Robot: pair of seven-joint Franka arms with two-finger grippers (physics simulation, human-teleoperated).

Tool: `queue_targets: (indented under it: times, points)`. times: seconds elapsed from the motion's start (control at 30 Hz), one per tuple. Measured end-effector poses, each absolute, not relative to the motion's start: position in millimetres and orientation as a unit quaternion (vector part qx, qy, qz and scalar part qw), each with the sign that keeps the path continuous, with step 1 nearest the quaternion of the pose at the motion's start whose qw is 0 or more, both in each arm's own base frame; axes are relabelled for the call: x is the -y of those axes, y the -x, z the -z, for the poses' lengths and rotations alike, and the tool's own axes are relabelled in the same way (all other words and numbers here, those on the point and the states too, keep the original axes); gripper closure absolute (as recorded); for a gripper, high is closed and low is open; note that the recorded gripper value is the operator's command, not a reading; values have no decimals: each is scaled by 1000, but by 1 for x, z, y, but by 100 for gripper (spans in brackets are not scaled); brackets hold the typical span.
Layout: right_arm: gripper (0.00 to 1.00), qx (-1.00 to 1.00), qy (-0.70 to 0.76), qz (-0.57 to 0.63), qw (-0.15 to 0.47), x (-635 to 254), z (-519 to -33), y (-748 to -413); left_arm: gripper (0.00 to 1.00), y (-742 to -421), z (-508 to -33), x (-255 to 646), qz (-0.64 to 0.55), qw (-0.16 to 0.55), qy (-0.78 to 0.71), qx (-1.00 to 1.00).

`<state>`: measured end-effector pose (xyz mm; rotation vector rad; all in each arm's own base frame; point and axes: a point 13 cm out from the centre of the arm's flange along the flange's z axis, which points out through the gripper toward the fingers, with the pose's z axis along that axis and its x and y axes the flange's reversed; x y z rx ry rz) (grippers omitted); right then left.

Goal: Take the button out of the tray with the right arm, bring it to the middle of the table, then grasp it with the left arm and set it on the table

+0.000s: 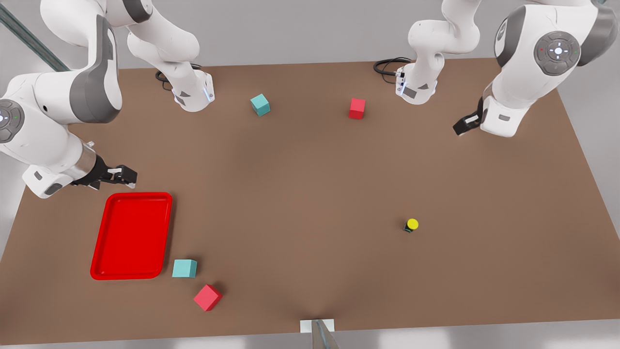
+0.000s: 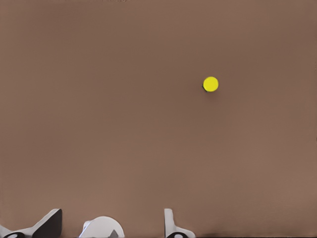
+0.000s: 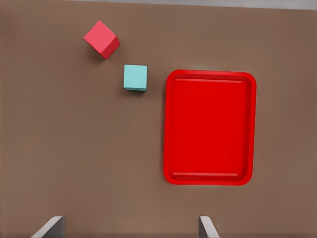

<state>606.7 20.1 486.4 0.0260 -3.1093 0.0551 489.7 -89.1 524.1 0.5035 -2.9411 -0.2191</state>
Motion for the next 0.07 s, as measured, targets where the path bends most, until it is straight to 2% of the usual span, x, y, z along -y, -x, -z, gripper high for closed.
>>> queue_targets:
  times: [0.07]
  points:
    - [0, 1000, -7, -17, 16, -19, -486, -607, 0, -490, -523, 93, 69, 77, -120, 987]
